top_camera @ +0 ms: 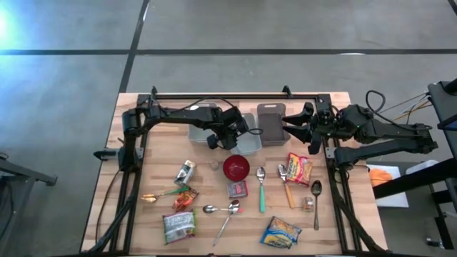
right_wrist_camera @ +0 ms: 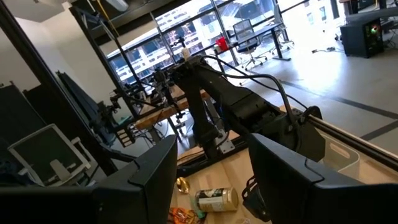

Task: Pick & Place Food Item
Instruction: Put the light blue spoon into the right white bin

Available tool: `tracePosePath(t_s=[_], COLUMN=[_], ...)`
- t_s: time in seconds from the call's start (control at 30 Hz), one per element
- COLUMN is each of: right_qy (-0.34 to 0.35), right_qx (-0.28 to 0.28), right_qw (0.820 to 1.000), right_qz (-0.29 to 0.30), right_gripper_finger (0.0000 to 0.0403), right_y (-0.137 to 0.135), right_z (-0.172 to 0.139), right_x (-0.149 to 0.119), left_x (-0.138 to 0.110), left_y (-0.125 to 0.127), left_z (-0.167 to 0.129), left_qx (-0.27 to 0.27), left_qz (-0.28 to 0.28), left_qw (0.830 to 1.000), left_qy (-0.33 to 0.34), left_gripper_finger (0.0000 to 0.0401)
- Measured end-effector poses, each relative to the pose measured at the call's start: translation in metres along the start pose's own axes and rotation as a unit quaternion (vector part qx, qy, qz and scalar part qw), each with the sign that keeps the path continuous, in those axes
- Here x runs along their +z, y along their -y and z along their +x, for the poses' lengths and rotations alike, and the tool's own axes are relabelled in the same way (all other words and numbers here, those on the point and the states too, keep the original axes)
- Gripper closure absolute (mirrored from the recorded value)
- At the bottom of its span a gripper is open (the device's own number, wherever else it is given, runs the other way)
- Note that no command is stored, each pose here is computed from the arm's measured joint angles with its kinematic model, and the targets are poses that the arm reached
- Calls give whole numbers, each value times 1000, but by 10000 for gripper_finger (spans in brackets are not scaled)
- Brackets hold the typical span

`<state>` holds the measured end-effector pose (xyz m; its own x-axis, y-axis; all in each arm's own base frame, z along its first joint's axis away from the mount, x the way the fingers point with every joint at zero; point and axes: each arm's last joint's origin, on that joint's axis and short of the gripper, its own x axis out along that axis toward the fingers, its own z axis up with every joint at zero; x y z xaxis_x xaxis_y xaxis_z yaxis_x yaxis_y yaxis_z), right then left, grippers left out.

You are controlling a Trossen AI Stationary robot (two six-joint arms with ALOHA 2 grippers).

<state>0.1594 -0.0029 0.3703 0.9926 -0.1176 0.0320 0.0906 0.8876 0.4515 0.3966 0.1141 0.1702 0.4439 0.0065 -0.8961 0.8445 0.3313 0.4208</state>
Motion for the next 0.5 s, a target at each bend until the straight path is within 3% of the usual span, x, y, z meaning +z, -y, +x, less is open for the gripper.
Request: tracePosePath(t_s=[0.23, 0.5], right_qy=[0, -1], right_qx=[0, 1], right_qw=[1000, 1000], right_qz=[0, 0], right_gripper_finger=[207, 207], right_y=[0, 0], right_z=[0, 0], right_x=[0, 0], left_x=[0, 0], left_y=[0, 0], left_z=[0, 0], left_qx=[0, 0], left_qz=[0, 0], left_qw=[1000, 1000], left_qy=[0, 0], left_gripper_finger=[337, 361])
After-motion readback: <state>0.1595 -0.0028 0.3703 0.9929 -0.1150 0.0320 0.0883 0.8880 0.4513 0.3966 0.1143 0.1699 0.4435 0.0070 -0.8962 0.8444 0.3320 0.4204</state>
